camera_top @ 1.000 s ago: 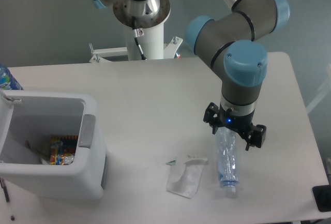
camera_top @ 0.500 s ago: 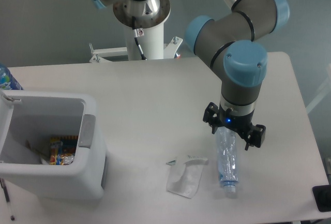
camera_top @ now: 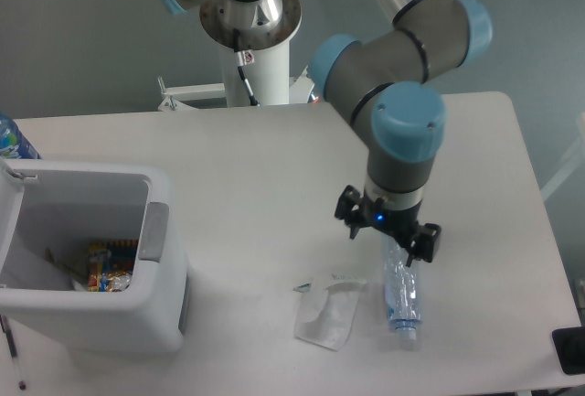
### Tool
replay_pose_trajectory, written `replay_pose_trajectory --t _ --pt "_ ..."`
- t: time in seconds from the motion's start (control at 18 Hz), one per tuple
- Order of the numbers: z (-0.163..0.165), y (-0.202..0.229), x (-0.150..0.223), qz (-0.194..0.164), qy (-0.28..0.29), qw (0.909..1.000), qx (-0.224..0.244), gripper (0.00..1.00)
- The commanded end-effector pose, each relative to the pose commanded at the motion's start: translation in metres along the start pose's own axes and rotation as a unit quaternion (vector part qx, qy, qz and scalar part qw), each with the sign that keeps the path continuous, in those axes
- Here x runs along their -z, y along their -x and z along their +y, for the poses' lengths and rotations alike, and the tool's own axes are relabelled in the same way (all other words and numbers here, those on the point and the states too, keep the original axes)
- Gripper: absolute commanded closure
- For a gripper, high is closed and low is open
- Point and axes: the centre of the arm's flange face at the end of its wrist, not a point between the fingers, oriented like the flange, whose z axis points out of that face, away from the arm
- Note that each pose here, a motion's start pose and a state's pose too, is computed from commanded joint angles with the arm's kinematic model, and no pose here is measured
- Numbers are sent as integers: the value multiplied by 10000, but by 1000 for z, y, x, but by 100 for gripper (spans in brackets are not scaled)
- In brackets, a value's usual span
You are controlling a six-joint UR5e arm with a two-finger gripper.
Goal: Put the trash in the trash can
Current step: 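Move the gripper over the white paper wrapper and lower onto it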
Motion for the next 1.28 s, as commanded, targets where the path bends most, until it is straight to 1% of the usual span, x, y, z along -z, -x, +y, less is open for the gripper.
replay_pose_trajectory --t 0.11,0.22,0.61,0.72,1.06,1.11,1.17,1.28 --pt "0 -11 -15 -304 -219 9993 17 0" --pt "3 -16 -25 -373 -284 9989 8 0" --pt "-13 -36 -64 -138 -168 9996 -174 0" --pt "-21 -48 -77 -49 -117 9996 -262 0" --pt "-27 -62 -94 80 -29 9994 -342 0" --pt "-29 -66 -97 96 -13 9993 -356 7" --pt "-31 -69 -100 117 -1 9992 -371 16" --pt "-31 -69 -101 129 10 9994 -318 41"
